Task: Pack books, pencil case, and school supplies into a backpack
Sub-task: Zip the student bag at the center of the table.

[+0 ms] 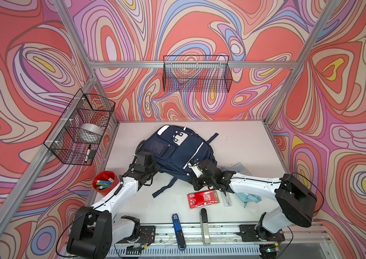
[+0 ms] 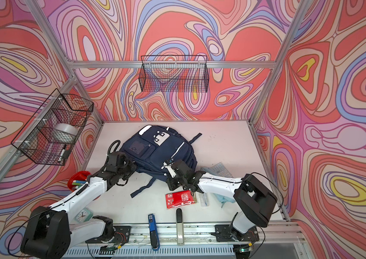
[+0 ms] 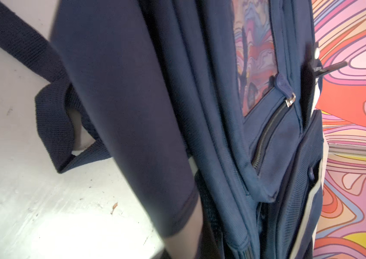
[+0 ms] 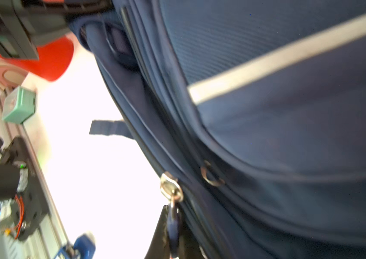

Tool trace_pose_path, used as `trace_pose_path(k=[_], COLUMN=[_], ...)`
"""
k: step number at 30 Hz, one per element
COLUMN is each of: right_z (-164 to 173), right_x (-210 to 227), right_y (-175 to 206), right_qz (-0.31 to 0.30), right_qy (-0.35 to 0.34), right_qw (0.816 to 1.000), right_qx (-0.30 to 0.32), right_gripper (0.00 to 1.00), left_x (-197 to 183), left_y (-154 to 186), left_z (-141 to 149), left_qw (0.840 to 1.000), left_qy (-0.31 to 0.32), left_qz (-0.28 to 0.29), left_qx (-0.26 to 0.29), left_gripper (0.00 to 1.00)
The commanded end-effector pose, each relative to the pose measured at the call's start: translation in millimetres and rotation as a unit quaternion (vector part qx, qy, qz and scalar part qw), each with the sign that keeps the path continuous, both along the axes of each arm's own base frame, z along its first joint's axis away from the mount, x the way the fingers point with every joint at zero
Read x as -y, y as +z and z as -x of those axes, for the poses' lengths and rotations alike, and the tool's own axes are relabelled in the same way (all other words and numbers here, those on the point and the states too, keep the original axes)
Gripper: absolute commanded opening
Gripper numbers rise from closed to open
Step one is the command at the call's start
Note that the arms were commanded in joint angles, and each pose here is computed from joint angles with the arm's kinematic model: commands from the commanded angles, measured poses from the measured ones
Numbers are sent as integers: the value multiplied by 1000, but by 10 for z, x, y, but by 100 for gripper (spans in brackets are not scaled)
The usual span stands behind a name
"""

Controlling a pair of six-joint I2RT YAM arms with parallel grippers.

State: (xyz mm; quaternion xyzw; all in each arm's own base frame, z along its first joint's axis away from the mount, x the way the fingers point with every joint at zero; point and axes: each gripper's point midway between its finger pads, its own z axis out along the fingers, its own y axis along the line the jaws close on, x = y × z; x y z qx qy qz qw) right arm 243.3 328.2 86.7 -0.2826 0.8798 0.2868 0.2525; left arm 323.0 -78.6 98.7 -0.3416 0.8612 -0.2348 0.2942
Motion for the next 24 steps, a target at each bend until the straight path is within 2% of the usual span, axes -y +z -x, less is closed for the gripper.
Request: trace_pose_path(k=[1, 3, 7, 11, 14, 16, 17, 19, 21, 24], right_z=[106, -46, -454, -599, -578, -457, -402, -275, -171, -88], right_x=[440, 526, 750, 836, 735, 514, 418, 190, -59, -455], right_y=[-193, -212, -312, -243, -252, -226, -218, -219, -171, -164], right_qz=[52, 47, 125, 114, 114, 132, 143, 131, 106, 71], right_qy=[28, 11, -74, -127, -115, -84, -73, -51, -34, -10], right_qw=[996, 996, 989, 985, 986, 987, 987, 990, 993, 997], right_qx=[-67, -72, -41, -26, -44, -22, -11, -26, -23, -27], right_gripper=[0, 0, 0, 0, 0, 0, 0, 0, 0, 0], left_x=[-336, -347, -315, -371, -372, -360, -354, -363, -391, -360], left_y=[55, 57, 17, 1, -21, -45, -46, 14, 166, 296], left_z=[-98, -128, -155, -179, -242, -298, -325, -369, -350, -203], left_qw=[998, 998, 999, 998, 998, 998, 998, 998, 998, 998], left_qy=[45, 43, 41, 44, 42, 39, 37, 37, 40, 43], left_qz=[-32, -33, -24, -38, -39, -39, -40, -41, -47, -26], left_qx=[25, 25, 21, 21, 18, 18, 20, 27, 31, 25], left_gripper=[0, 0, 0, 0, 0, 2, 17, 53, 98, 100])
